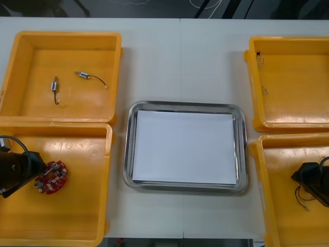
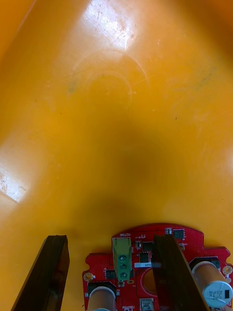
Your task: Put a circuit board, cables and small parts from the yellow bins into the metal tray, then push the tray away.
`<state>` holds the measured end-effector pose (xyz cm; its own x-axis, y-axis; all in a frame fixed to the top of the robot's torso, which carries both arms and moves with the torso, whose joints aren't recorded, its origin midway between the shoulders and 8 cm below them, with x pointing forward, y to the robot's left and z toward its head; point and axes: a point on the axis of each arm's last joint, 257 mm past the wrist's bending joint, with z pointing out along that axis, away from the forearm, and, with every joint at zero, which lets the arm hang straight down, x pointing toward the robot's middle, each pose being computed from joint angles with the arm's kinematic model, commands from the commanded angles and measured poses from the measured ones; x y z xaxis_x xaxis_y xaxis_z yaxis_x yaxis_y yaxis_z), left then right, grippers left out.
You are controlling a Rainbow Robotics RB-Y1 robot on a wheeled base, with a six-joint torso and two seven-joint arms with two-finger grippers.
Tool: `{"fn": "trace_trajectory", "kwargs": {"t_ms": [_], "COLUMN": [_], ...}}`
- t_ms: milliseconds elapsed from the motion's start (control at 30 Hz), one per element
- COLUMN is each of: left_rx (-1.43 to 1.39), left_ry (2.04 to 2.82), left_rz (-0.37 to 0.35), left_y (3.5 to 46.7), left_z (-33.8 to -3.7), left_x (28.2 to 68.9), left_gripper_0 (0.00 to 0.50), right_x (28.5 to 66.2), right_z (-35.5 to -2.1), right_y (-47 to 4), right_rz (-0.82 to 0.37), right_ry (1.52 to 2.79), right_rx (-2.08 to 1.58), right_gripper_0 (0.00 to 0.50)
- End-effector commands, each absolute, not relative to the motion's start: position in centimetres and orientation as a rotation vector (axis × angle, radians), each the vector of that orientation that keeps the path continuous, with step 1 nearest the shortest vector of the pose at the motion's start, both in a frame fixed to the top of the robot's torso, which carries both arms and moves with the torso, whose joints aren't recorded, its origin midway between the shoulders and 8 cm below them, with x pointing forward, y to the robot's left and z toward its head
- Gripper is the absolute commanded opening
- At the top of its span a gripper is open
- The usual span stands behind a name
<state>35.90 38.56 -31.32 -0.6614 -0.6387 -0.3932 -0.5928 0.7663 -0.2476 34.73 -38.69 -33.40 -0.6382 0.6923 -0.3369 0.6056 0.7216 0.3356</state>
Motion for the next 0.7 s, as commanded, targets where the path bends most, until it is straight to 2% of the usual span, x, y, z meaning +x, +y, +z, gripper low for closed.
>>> {"fn": "trace_trajectory", "kwargs": {"t_ms": [33, 200, 233, 267, 300, 700], "left_rx": [-0.807, -0.798, -0.793, -0.789, -0.787, -0.777], "left_ry": [2.564, 2.562, 2.563, 2.565, 2.567, 2.565], "left_rz": [-0.099, -0.099, -0.1, -0.098, -0.096, -0.083], "left_y": [38.0, 37.8, 37.6, 37.5, 37.4, 37.5], "left_z": [-32.8, -32.9, -33.0, -33.0, -33.1, -33.2], "left_x": [34.6, 34.7, 34.8, 34.8, 34.7, 34.8], "left_gripper_0": [0.5, 0.496, 0.257, 0.116, 0.0, 0.0], "right_x": [33.6, 33.4, 33.3, 33.2, 33.2, 32.5], "right_z": [-34.7, -35.0, -35.2, -35.3, -35.3, -36.1], "right_y": [-38.2, -38.1, -38.0, -38.0, -38.0, -37.7], "right_rz": [0.264, 0.258, 0.257, 0.255, 0.256, 0.251], "right_ry": [2.481, 2.484, 2.486, 2.487, 2.484, 2.498], "right_rx": [1.034, 1.029, 1.029, 1.029, 1.029, 1.047], "right_gripper_0": [0.453, 0.453, 0.453, 0.453, 0.454, 0.453]}}
